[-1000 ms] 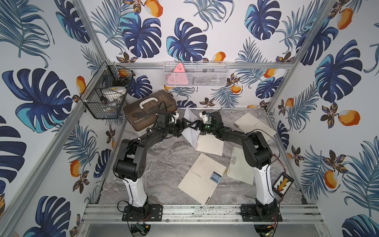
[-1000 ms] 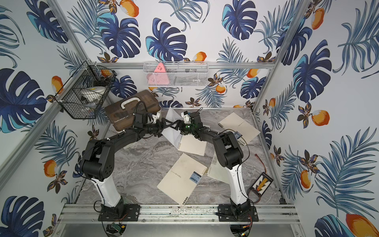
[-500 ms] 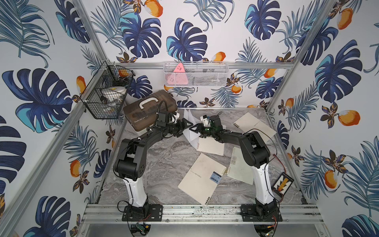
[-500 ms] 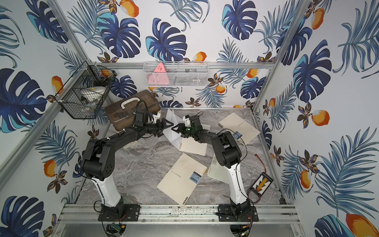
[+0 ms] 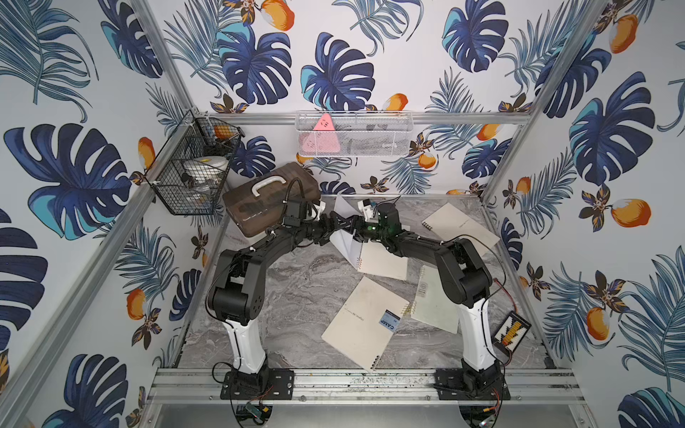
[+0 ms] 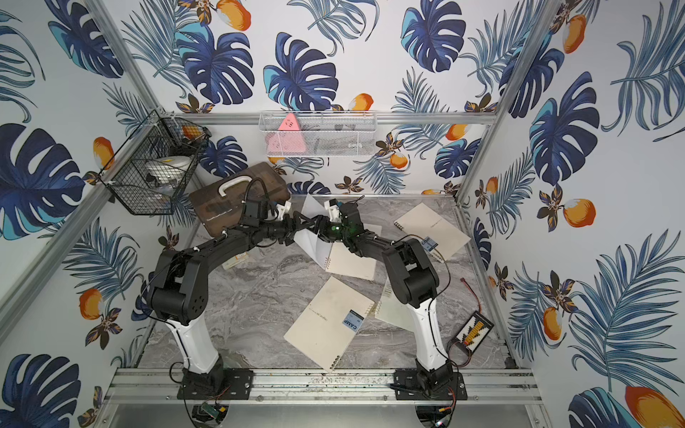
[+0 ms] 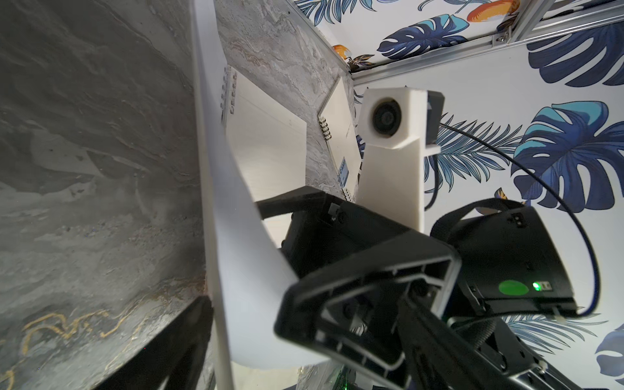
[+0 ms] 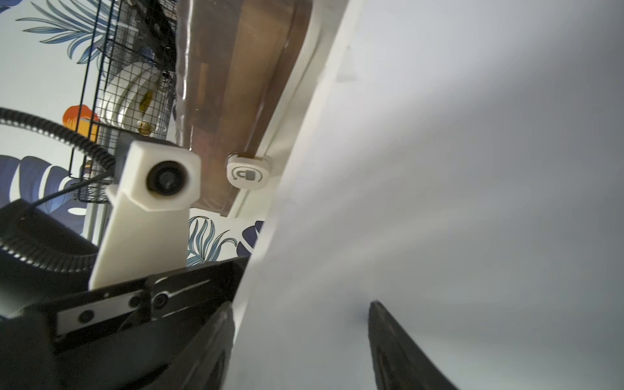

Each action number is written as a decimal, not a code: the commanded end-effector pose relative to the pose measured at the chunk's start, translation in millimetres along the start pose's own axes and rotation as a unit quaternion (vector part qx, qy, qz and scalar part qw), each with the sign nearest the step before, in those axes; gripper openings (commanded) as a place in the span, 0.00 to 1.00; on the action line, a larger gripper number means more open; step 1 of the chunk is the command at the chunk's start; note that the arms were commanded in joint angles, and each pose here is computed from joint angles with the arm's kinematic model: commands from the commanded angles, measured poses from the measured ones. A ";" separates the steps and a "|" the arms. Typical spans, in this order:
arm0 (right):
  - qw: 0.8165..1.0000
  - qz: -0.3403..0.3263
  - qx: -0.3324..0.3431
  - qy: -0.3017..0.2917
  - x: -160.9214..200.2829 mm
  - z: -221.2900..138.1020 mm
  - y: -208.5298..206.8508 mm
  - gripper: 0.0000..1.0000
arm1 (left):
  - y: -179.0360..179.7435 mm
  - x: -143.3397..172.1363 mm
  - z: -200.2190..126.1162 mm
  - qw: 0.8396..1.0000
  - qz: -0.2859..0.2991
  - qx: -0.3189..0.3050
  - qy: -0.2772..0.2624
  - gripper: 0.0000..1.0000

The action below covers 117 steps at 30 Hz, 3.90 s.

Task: Tear off pages from different notebooks
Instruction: Open the notebook at the center of the board, then tear off the paper from the notebook.

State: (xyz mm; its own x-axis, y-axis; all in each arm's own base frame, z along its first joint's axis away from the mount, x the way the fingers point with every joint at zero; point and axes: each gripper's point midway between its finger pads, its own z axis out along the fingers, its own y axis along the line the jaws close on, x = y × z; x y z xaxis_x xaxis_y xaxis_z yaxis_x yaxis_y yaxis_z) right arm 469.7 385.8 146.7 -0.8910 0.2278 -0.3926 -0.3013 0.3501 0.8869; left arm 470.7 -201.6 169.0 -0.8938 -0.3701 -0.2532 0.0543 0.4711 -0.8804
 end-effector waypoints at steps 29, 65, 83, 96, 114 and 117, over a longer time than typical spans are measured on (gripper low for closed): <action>0.976 -0.104 -0.167 0.096 59.3 -13.8 63.4 0.61 | 19.8 -10.4 -1.4 0.999 -0.018 -0.035 -0.010 0.82; 0.909 0.056 0.411 0.039 38.0 -222.5 -149.5 0.55 | 49.3 7.5 -36.7 0.987 -0.016 -0.151 -0.049 0.00; 0.919 0.071 0.385 0.053 35.9 -203.3 -162.9 0.49 | 41.5 19.1 -35.2 0.984 -0.024 -0.155 -0.078 0.00; 0.906 0.066 0.415 0.053 40.0 -215.3 -169.1 0.51 | 45.0 21.9 -32.8 0.985 -0.025 -0.154 -0.072 0.00; 0.915 0.040 0.399 0.051 32.7 -203.2 -149.4 0.40 | 42.6 20.7 -28.0 0.987 -0.027 -0.142 -0.067 0.00; 0.907 0.030 0.416 0.054 32.2 -203.3 -150.4 0.40 | 41.4 20.4 -28.3 0.987 -0.025 -0.143 -0.065 0.00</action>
State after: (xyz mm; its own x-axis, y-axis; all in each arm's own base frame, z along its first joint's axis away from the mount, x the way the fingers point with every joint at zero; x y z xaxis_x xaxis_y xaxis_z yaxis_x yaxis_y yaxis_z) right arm 416.3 157.2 47.7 -0.9394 0.2156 -0.2664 0.0830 0.8974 0.4334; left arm 439.0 -163.7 132.3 -0.8242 -0.4989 -0.2677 -0.1581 0.6569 -0.7372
